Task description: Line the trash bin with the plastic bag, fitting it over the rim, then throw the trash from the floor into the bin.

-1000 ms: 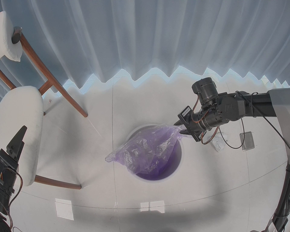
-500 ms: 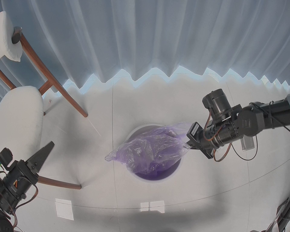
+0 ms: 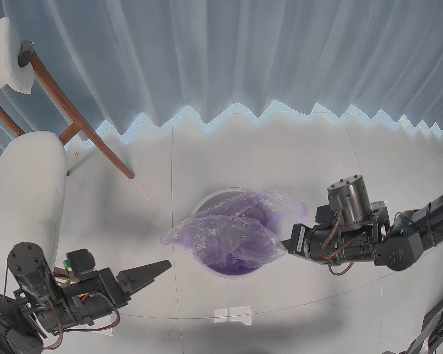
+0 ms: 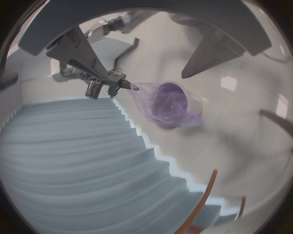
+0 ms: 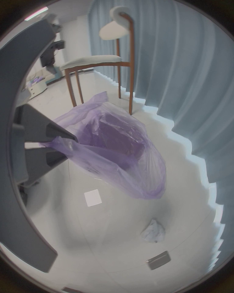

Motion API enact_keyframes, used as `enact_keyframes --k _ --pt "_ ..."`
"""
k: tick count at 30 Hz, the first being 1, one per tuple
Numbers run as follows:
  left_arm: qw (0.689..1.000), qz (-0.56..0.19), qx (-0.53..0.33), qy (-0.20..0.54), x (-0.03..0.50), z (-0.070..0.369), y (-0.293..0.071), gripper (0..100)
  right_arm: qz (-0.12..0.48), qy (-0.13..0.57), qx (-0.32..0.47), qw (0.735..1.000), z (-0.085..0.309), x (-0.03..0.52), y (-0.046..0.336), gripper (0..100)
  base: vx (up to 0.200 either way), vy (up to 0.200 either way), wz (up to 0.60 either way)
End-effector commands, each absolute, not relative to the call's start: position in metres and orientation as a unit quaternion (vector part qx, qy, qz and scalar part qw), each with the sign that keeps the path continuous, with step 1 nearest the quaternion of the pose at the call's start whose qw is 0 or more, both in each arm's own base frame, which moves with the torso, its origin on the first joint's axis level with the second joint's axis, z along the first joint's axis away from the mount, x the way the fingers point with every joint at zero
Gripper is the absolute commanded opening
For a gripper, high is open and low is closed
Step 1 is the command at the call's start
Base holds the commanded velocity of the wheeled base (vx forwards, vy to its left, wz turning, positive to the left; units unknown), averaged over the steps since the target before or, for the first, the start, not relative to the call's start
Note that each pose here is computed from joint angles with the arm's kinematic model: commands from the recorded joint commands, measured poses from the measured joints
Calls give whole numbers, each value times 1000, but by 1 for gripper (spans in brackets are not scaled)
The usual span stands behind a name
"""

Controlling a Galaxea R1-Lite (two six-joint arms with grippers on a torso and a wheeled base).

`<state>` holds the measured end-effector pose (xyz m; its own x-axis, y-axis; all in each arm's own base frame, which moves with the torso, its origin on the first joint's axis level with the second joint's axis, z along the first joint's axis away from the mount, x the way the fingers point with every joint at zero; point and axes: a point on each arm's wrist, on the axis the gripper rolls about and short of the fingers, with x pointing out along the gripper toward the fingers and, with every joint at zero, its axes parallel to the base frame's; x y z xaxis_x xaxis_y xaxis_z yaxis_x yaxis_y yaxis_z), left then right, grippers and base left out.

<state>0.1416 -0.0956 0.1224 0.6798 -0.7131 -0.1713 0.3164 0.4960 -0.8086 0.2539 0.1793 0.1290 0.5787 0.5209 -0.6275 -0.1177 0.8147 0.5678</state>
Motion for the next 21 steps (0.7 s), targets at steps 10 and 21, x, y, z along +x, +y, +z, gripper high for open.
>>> enact_keyframes --k 10,21 --pt "712 -272 -506 403 202 93 -179 100 275 363 84 886 72 196 144 0 0 0 0" --pt "692 -251 -518 435 228 73 -179 100 287 368 54 883 57 190 141 0 0 0 0"
